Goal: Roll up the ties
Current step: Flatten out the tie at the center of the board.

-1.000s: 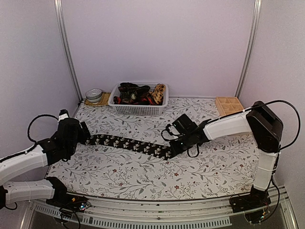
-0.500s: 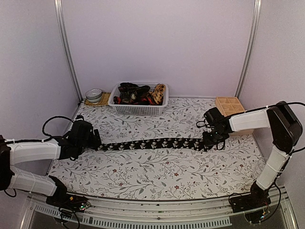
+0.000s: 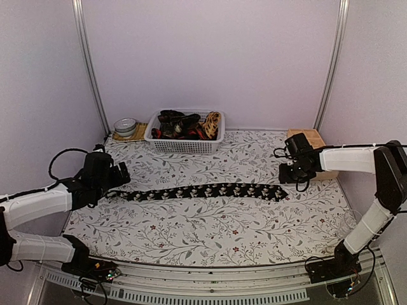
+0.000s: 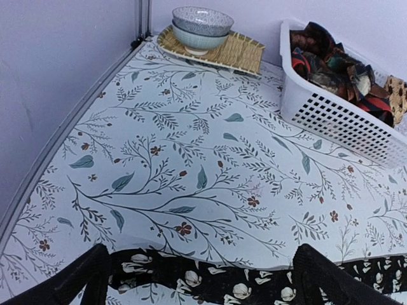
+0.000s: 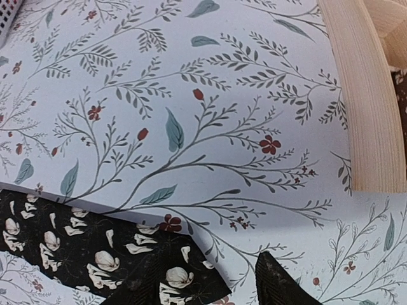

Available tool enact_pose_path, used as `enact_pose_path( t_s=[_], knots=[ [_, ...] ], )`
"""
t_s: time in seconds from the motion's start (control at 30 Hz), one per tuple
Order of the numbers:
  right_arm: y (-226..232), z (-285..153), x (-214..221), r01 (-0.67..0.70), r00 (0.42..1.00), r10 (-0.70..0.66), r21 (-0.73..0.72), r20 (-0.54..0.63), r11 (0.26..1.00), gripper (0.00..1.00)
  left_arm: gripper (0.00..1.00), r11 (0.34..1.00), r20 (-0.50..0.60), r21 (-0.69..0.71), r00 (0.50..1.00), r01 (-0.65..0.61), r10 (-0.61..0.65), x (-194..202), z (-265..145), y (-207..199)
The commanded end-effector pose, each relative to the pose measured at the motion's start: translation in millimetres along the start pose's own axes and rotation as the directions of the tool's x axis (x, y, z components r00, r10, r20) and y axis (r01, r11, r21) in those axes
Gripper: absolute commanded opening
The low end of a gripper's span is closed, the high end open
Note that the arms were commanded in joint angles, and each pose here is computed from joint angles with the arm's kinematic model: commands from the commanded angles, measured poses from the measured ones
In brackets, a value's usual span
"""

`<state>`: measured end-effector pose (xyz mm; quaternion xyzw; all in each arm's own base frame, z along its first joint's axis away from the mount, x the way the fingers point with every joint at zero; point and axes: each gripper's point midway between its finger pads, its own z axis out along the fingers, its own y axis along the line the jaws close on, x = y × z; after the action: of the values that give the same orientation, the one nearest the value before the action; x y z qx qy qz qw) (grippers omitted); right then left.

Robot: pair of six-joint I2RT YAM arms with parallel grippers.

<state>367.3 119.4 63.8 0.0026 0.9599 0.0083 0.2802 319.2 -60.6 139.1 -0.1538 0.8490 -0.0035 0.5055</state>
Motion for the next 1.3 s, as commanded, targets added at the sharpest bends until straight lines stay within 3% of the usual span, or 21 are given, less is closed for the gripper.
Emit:
enact_pose_path(
  t_s=[0.0,0.27,0.5,1.07,1.27],
  knots=[
    [27,-38,-26,-0.007,0.995,0.024,-0.182,0.092,0.983,0.55,1.0,0.999,-0.077,-0.04,0.997,-0.017,0.014,22,6,20],
    [71,-44,-3,0.095,0.995,-0.086,-0.307,0.041,0.947,0.72,1.0,0.996,-0.199,-0.078,0.979,0.039,-0.054,52,22,37],
    [64,-26,28,0.101,0.993,-0.112,-0.267,-0.026,0.958,0.79,1.0,0.993,-0.219,-0.112,0.973,0.048,-0.072,63,26,47],
    [54,-2,64,0.078,0.983,-0.109,-0.205,-0.147,0.976,0.77,1.0,0.992,-0.321,-0.114,0.944,0.045,-0.08,83,38,50],
    [50,4,72,0.118,0.973,-0.142,-0.134,-0.18,0.984,0.76,0.89,0.989,-0.349,-0.147,0.934,0.025,-0.075,89,47,57]
  ],
)
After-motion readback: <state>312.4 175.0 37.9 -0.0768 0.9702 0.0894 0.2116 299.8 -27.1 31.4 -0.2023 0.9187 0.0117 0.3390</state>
